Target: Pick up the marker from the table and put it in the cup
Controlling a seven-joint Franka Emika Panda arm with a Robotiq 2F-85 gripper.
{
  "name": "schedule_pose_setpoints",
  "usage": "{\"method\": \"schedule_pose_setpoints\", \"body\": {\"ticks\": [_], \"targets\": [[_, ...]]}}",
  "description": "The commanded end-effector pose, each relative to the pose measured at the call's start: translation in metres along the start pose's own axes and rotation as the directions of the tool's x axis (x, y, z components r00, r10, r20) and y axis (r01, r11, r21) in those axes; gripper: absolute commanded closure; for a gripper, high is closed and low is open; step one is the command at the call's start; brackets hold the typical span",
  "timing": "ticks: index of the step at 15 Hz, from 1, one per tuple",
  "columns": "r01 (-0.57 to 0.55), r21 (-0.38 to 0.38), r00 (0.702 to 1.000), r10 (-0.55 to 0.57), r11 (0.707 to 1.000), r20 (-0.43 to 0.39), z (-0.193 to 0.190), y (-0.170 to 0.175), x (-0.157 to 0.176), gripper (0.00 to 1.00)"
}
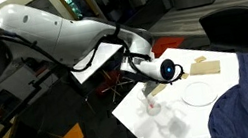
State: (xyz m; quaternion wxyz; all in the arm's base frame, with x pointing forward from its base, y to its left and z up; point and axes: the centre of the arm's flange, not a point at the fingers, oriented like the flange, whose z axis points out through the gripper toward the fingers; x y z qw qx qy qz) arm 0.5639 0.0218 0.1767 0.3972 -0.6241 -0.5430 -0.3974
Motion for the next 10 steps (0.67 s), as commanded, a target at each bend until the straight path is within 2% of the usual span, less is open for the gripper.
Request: {"method": "schedule_pose_setpoints", "body": {"ticks": [1,5,6,10], "targets": [[-0.04,0.016,0.999,0.04,0.999,0.019,-0.019,-0.021,0.042,0.0],[-0.067,0.07,0.997,0.063,0.995,0.051,-0.036,-0.018,0.07,0.0],[-0.049,0.042,0.998,0.047,0.998,0.041,-0.023,-0.01,0.048,0.0],[-0.053,0.051,0.997,0.051,0.997,0.049,-0.032,-0.011,0.06,0.0]]}}
